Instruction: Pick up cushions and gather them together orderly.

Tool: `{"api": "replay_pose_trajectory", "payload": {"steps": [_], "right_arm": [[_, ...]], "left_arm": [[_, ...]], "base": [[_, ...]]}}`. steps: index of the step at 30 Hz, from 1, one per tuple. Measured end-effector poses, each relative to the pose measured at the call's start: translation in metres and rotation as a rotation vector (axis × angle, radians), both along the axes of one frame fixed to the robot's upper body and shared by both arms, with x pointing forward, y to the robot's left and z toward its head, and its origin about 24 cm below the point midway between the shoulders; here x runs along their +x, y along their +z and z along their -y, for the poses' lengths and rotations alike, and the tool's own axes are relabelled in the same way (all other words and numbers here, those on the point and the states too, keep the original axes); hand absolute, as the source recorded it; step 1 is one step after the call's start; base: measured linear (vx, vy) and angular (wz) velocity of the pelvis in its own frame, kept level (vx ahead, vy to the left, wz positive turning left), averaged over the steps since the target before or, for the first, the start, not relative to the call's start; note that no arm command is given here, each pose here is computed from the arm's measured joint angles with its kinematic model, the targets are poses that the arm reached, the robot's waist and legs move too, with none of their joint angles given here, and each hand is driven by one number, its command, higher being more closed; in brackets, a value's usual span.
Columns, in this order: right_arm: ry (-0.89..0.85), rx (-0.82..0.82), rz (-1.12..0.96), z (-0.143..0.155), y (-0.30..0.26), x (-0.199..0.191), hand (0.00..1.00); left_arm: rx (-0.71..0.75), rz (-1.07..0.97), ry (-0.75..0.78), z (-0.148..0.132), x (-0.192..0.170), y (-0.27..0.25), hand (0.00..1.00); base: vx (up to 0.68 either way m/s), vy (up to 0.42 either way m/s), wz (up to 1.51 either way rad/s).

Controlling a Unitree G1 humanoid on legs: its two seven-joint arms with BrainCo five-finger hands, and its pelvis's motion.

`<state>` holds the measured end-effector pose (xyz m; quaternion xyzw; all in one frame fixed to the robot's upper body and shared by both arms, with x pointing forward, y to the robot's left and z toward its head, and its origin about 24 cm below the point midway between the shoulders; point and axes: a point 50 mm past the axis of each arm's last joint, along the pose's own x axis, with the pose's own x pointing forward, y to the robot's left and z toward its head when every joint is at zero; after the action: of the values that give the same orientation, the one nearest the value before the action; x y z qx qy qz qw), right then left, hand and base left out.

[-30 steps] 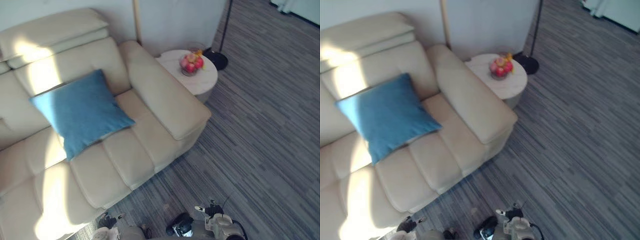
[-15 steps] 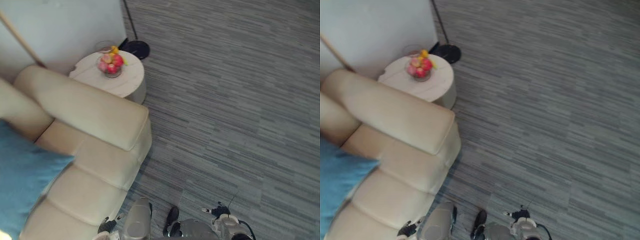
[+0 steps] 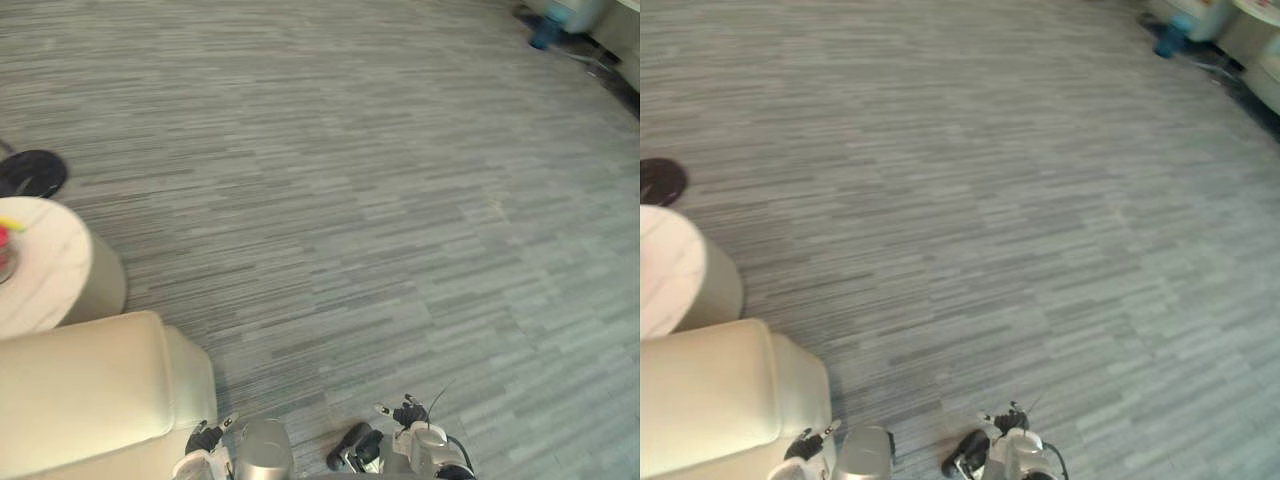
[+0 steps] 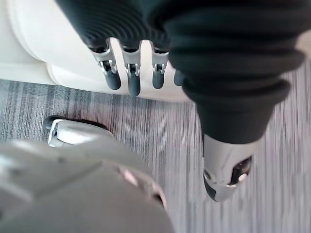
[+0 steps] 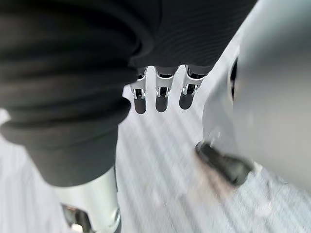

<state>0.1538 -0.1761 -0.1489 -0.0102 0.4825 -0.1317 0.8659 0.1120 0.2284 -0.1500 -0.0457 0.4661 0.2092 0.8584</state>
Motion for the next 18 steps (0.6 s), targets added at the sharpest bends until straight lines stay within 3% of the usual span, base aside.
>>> {"api": "replay_pose_trajectory", "payload": {"steps": [4, 9, 18], "right_arm": [[-0.049, -0.033, -0.035, 0.018, -0.003, -0.014, 0.00], [-0.064, -0.025, -0.043, 0.017, -0.004, -0.013, 0.00], [-0.109, 0.013, -0.046, 0.003, -0.007, -0.018, 0.00]], "left_arm": [[0.010, -0.020, -0.037, 0.004, -0.001, -0.002, 0.00], [0.023, 0.003, -0.067, 0.003, 0.004, 0.002, 0.00], [0.041, 0.076, -0.084, 0.004, 0.022, 0.011, 0.00]], "base": [[0.23, -0.208, -0.55], [0.27, -0.159, -0.84], [0.40, 0.095, -0.81]]}}
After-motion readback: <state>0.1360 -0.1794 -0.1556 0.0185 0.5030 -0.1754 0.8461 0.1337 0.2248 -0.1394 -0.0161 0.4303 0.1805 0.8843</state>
